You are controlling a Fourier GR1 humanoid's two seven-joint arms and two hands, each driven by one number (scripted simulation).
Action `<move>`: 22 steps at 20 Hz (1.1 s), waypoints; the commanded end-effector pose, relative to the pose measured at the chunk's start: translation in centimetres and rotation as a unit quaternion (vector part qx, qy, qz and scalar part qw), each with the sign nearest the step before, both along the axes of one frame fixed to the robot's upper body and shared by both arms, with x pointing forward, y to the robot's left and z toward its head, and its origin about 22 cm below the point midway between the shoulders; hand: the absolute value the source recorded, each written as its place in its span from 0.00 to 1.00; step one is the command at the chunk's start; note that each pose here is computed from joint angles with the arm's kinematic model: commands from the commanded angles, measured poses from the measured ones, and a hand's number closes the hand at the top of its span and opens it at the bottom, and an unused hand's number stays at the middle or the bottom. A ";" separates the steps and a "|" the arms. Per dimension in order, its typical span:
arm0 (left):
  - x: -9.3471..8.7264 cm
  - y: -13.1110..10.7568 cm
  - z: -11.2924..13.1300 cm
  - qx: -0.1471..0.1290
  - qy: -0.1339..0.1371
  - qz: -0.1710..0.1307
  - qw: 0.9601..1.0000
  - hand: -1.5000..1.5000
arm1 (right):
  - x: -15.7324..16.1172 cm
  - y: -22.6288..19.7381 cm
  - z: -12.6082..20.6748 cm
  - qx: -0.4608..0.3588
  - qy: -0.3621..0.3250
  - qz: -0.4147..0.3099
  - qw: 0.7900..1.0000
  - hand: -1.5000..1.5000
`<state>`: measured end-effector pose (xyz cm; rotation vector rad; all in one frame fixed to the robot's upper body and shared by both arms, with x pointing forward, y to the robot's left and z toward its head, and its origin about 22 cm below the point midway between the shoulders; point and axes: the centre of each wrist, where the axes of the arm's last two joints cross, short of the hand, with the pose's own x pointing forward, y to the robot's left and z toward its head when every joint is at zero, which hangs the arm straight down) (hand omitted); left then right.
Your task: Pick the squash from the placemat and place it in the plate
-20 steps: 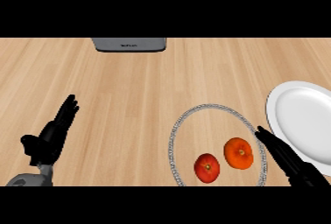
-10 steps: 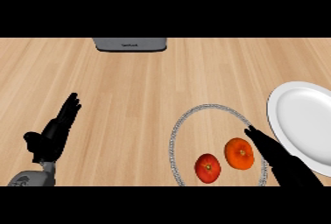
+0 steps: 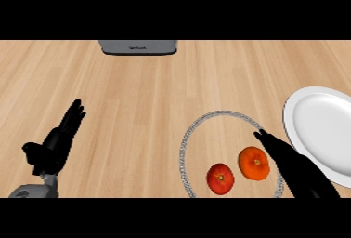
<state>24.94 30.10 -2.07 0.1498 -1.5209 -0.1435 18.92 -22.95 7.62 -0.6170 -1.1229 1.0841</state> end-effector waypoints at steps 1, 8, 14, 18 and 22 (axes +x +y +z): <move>1.0 0.0 -0.4 -0.003 0.003 0.003 1.000 0.50 | 2.0 0.3 -1.0 -0.012 0.010 -0.001 1.000 0.00; 0.1 0.4 -0.3 -0.005 0.006 -0.009 1.000 0.50 | 3.1 0.6 -4.0 -0.050 0.018 -0.016 0.998 0.00; 1.4 0.2 1.1 0.009 -0.004 -0.001 1.000 0.50 | 2.9 0.1 -6.0 -0.039 0.026 -0.004 0.999 0.00; -1.2 0.2 -0.8 0.000 0.001 0.000 1.000 0.50 | 4.4 2.3 -7.3 -0.033 0.027 0.050 0.998 1.00; -0.9 -0.3 -1.2 0.003 0.004 0.000 1.000 0.50 | 5.0 2.5 -7.1 -0.019 0.024 0.056 0.998 1.00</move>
